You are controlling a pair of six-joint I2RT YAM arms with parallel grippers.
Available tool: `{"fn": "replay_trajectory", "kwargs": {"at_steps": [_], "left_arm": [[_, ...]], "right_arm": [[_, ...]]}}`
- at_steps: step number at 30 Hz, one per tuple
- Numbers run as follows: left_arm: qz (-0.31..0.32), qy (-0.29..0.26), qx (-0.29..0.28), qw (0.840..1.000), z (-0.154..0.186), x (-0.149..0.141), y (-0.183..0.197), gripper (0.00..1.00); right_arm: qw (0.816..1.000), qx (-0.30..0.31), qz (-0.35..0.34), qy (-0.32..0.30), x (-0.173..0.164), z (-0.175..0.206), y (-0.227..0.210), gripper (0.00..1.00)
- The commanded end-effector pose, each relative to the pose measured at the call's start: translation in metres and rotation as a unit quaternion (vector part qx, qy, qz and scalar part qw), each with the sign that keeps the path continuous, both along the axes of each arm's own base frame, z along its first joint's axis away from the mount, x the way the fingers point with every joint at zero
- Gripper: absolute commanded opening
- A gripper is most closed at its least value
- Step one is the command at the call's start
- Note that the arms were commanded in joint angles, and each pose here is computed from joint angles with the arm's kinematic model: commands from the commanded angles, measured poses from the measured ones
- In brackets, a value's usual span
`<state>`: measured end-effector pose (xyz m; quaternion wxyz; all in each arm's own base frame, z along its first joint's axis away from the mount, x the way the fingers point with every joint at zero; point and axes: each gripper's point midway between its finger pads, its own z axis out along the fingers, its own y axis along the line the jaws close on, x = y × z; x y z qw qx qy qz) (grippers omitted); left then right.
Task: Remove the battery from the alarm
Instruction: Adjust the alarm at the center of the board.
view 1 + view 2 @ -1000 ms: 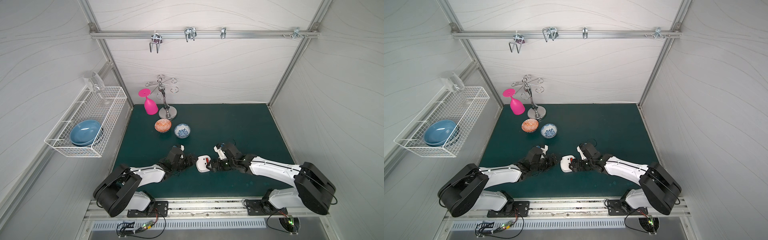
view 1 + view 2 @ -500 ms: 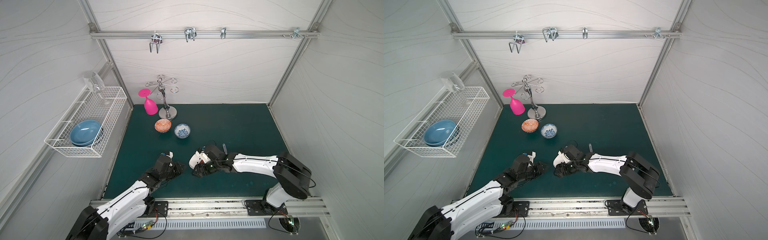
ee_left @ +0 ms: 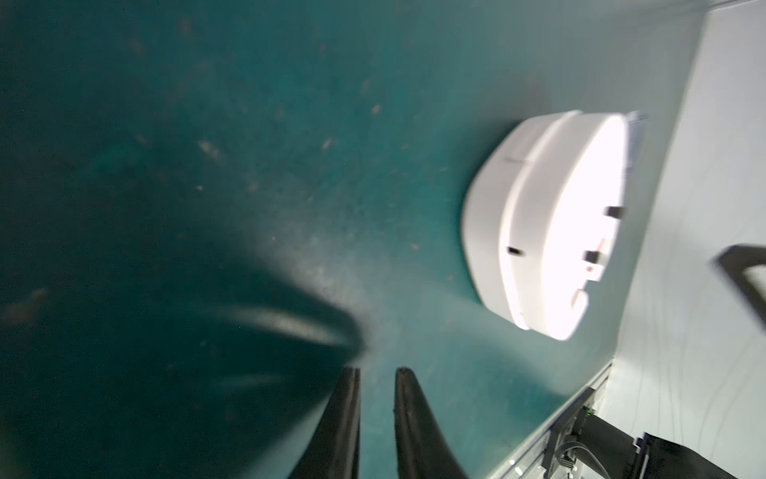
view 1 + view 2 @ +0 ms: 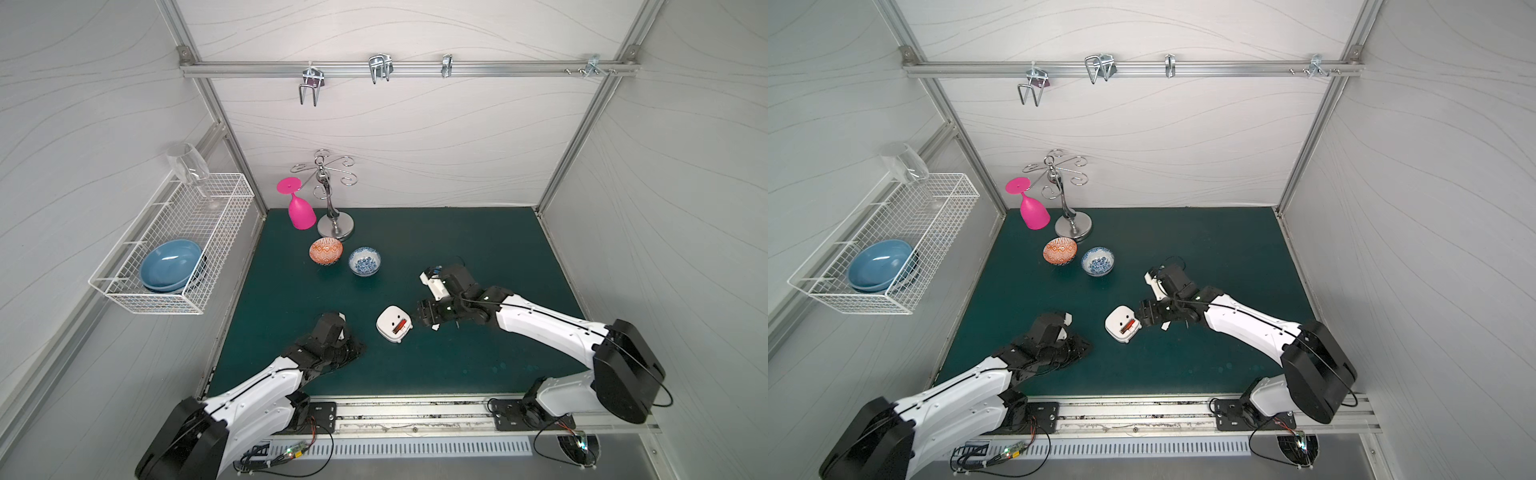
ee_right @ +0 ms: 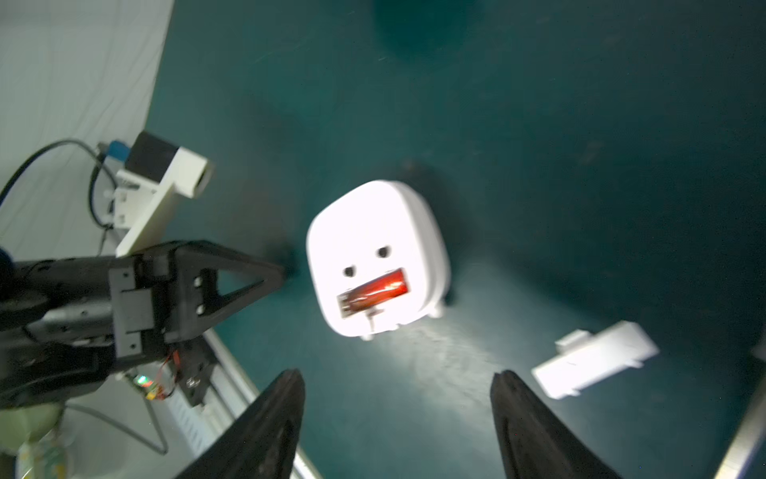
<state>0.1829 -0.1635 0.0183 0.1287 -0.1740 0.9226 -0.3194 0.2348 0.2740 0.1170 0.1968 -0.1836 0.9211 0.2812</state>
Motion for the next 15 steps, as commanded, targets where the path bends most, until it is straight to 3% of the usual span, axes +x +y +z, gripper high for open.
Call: {"fn": "replay_trajectory", "kwargs": {"at_steps": [1, 7, 15], "left_arm": [[-0.032, -0.060, -0.036, 0.997, 0.027, 0.035, -0.027, 0.19], [-0.055, -0.049, -0.048, 0.996, 0.016, 0.056, -0.049, 0.18], [-0.074, -0.037, -0.066, 0.994, 0.006, 0.076, -0.077, 0.17]], "right_arm": [[0.994, -0.093, -0.051, 0.014, 0.008, -0.019, -0.060, 0.72], [0.978, -0.170, -0.116, 0.029, 0.037, -0.037, -0.117, 0.67], [0.969, -0.220, -0.097, 0.054, 0.060, -0.063, -0.113, 0.59]]}}
